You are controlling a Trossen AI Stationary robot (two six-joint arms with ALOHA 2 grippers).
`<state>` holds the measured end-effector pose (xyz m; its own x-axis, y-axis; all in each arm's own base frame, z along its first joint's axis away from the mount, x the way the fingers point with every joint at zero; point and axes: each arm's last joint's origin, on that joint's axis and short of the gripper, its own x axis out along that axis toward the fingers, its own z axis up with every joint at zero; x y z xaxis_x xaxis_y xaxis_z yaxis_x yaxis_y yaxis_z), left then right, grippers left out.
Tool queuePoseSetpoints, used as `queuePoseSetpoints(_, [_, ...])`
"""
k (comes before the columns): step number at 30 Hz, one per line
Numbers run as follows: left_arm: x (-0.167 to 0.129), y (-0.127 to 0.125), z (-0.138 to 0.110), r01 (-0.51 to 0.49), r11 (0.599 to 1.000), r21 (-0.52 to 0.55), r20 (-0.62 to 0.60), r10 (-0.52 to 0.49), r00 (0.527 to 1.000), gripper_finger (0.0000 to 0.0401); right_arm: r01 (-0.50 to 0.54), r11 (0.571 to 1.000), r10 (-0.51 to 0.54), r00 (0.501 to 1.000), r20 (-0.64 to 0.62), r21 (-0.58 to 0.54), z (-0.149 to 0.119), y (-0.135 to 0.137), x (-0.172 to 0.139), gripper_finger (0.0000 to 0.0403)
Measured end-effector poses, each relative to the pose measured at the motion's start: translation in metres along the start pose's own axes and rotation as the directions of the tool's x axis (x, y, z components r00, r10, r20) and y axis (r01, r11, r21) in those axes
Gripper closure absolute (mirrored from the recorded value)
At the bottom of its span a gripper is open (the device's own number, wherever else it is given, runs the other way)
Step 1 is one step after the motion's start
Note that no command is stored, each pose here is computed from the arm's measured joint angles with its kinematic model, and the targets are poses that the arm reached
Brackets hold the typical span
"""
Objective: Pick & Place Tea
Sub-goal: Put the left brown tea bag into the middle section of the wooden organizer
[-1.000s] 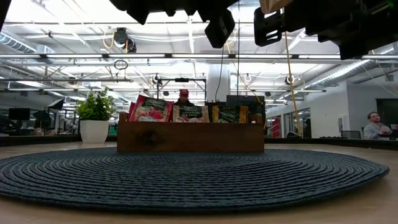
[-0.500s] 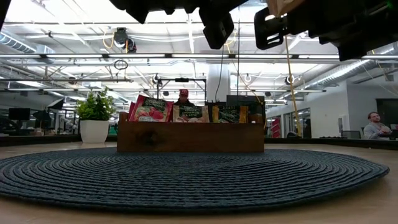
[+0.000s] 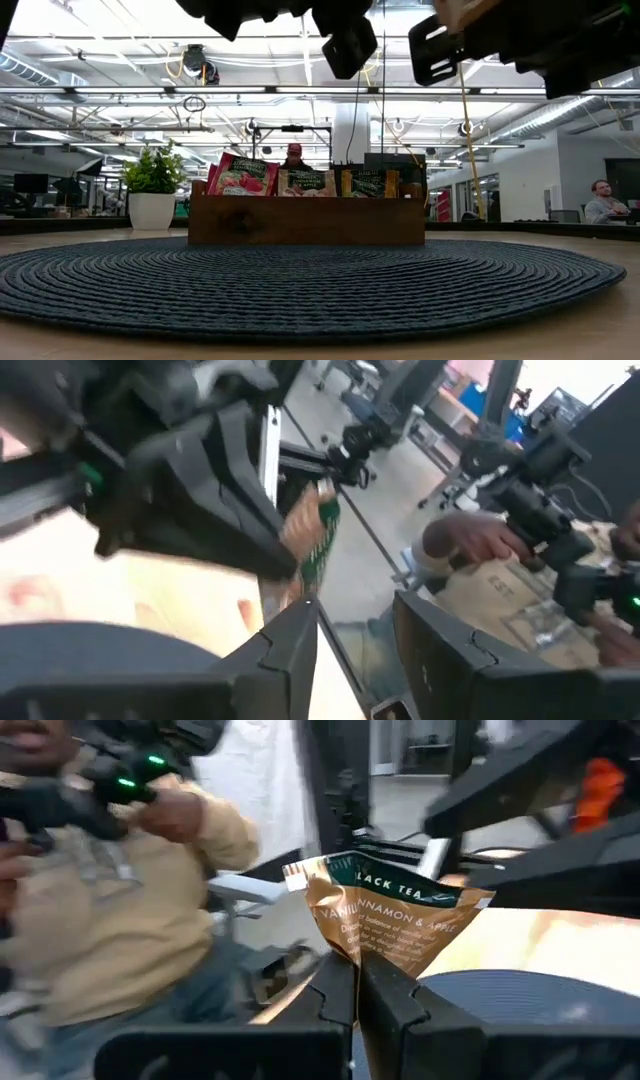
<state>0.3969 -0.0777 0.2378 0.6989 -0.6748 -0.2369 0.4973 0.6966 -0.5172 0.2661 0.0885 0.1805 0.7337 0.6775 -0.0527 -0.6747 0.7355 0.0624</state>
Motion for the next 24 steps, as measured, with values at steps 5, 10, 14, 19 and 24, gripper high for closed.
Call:
queuePoseSetpoints(5, [-0.005,0.002,0.005,-0.024,0.998,0.061,0.031,0.022,0.999,0.0275,0.031,0.996,-0.029,0.999,0.025,-0.084,0.003,0.000,0.000,0.0403])
queuePoseSetpoints(10, [-0.005,0.003,0.006,-0.035,0.995,0.091,0.032,0.032,0.999,0.0281,0.028,0.997,-0.025,0.999,0.037,-0.074,0.004,-0.001,-0.001,0.0403])
queuePoseSetpoints(14, [-0.017,0.009,0.010,0.037,0.997,0.065,-0.080,-0.032,0.996,0.0281,0.024,0.999,-0.023,0.999,0.025,-0.038,0.003,-0.001,-0.001,0.0403])
queuePoseSetpoints(19, [-0.045,0.005,0.041,-0.094,0.993,0.073,-0.250,0.110,0.962,0.0281,0.014,1.000,-0.014,1.000,0.010,-0.016,0.001,0.001,0.001,0.0403])
queuePoseSetpoints(24, [-0.053,-0.019,0.066,-0.260,0.917,0.303,-0.355,0.362,0.862,0.0281,0.030,1.000,-0.030,0.999,0.016,-0.002,0.002,-0.002,-0.001,0.0403])
